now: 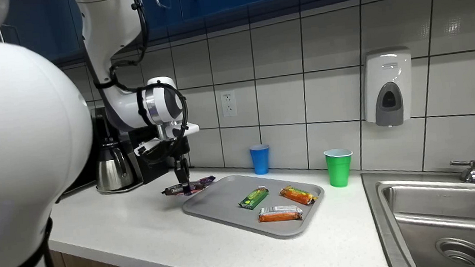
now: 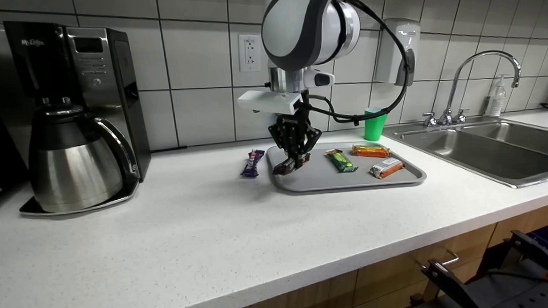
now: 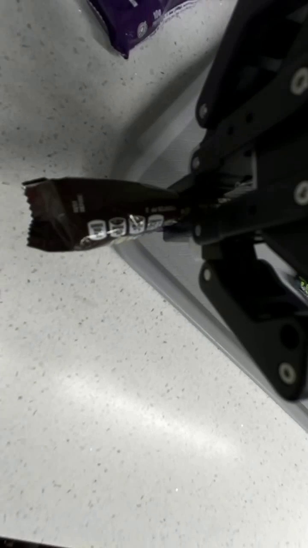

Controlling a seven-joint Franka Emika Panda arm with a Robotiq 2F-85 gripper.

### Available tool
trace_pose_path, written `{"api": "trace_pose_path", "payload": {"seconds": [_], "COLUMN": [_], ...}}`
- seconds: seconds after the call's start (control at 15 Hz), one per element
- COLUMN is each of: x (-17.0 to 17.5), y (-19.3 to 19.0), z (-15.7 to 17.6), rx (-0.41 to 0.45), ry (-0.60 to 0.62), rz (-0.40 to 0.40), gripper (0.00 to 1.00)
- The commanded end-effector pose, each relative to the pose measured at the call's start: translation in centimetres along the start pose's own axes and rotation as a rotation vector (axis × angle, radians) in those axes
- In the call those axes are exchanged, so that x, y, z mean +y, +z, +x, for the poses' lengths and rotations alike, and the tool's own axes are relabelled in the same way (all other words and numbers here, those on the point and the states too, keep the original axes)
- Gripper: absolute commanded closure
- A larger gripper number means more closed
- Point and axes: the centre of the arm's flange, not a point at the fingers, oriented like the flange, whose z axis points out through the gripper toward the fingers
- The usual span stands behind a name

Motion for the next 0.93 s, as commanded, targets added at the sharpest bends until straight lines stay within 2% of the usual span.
{"api": "trace_pose_path", "payload": {"seconds": [0.0, 0.47, 0.87], "x": [1.7, 2.2, 2.1], "y": [-1.9, -1.9, -1.2], "z": [-2.2, -6.3, -8.8], "rx": [0.005, -0.002, 0.026], "ry": [-0.055, -0.142, -0.214], "rz": [0.002, -0.02, -0.041], "gripper": [0.96, 0.96, 0.96]}}
